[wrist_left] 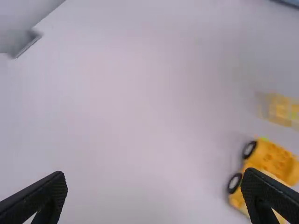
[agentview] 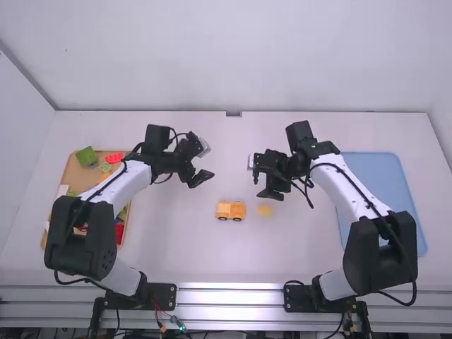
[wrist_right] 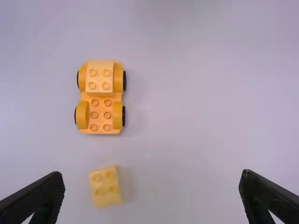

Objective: Assemble lego blocks to make yellow taxi

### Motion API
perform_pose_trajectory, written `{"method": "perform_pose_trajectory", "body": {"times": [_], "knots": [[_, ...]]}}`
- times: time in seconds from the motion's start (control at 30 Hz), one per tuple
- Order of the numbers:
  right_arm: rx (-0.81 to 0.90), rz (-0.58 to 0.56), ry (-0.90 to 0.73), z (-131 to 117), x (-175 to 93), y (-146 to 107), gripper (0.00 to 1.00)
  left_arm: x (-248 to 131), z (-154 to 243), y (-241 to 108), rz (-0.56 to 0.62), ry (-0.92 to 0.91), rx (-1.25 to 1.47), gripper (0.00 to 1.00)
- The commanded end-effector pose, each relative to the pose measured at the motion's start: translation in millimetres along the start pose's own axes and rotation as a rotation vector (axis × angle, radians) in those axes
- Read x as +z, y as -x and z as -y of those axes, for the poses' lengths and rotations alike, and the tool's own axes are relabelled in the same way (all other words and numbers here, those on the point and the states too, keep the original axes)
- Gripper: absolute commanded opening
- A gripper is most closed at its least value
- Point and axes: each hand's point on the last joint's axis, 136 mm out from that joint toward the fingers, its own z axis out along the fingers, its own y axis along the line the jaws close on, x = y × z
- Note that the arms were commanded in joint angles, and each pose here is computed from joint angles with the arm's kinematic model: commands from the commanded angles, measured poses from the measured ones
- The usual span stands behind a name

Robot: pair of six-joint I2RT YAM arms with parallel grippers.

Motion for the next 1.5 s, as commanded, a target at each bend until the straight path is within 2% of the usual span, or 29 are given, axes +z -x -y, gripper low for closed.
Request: {"method": "perform_pose_trajectory", "body": {"times": [0.0, 0.07, 0.13, 0.37, 0.43, 0.63, 0.83, 1.03, 1.1, 1.3, 1.37, 1.47], "knots": [[0.088, 0.039, 0.019, -1, 0, 0, 0.99, -2, 35, 10, 0.124, -0.165, 0.203, 0.99], [0.099, 0.031, 0.018, -1, -1, -10, 0.99, -4, 58, 5, 0.192, -0.254, 0.312, 0.99], [0.082, 0.030, 0.022, -4, 1, -14, 0.99, -4, 66, 2, 0.212, -0.279, 0.332, 0.99], [-0.019, 0.307, 0.077, -40, 16, -26, 0.99, -4, 102, -26, 0.278, -0.371, 0.408, 0.99], [-0.014, 0.333, 0.063, -45, 22, -33, 0.99, -4, 106, -29, 0.289, -0.378, 0.405, 0.99], [0.053, 0.300, -0.007, -50, 46, -60, 0.99, 0, 110, -39, 0.299, -0.369, 0.379, 0.99], [0.039, 0.306, -0.016, -58, 53, -65, 0.99, -1, 117, -41, 0.334, -0.385, 0.380, 0.99], [0.062, 0.328, -0.010, -48, 66, -79, 0.99, -1, 117, -39, 0.342, -0.384, 0.375, 0.99], [0.094, 0.328, -0.010, -42, 75, -93, 0.99, -1, 117, -39, 0.342, -0.384, 0.375, 0.99], [0.065, 0.408, 0.026, -45, 76, -98, 1.00, -1, 117, -40, 0.341, -0.385, 0.372, 0.99], [0.019, 0.407, 0.044, -51, 78, -102, 0.93, -1, 117, -40, 0.341, -0.384, 0.374, 0.99], [-0.003, 0.412, 0.049, -52, 87, -103, 0.91, -2, 118, -39, 0.350, -0.387, 0.376, 0.99]]}}
